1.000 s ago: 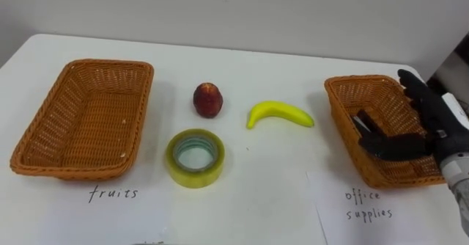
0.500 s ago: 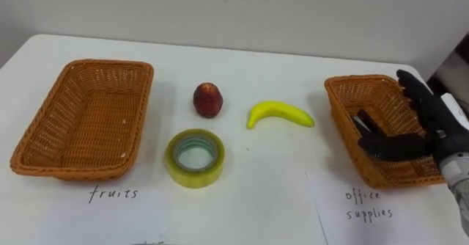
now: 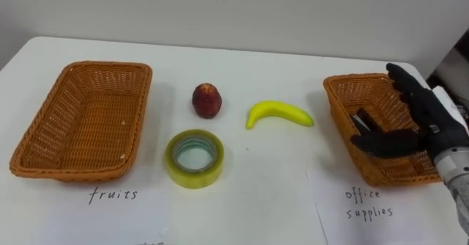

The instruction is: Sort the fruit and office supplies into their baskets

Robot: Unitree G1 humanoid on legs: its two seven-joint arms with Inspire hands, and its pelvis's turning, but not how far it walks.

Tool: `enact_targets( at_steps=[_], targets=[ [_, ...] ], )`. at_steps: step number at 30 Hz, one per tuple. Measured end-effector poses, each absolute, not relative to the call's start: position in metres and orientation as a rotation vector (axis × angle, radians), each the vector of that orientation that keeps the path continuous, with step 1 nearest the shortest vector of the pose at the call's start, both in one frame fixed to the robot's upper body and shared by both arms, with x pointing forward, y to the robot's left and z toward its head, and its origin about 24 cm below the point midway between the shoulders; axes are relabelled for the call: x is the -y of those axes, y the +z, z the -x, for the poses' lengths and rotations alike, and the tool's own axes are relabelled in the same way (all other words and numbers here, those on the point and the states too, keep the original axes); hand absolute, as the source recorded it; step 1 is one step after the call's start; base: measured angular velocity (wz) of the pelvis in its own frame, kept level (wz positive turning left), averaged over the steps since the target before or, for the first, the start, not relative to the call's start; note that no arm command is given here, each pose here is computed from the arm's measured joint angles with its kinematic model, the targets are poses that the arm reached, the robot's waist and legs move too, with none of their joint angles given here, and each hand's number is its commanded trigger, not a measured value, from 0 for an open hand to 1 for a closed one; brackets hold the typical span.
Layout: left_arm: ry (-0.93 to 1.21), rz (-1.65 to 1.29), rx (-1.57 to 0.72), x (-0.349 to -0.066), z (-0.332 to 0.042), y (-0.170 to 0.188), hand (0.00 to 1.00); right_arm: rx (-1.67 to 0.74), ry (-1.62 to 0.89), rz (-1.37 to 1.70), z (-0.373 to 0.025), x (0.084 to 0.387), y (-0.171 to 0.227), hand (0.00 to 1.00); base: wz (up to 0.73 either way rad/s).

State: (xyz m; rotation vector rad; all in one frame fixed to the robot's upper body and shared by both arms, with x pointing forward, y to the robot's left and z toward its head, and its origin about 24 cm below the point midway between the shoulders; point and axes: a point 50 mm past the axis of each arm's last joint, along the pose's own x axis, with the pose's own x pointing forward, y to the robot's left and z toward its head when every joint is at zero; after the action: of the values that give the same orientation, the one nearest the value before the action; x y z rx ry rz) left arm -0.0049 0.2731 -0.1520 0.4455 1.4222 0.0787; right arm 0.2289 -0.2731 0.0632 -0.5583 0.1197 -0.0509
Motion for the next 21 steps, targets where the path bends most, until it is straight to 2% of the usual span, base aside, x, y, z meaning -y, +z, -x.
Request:
enact_targets(
  at_steps=[10, 21],
  targets=[
    [0.088, -0.458, -1.389, -0.274, -0.005, -0.152, 0.00, 0.052, -0.018, 0.581, -0.236, 0.256, 0.096, 0.00, -0.01],
    [0.044, -0.505, -1.395, -0.271, -0.009, -0.153, 0.00, 0.116, 0.098, 0.564, -0.248, 0.227, 0.102, 0.00, 0.01]
  ],
)
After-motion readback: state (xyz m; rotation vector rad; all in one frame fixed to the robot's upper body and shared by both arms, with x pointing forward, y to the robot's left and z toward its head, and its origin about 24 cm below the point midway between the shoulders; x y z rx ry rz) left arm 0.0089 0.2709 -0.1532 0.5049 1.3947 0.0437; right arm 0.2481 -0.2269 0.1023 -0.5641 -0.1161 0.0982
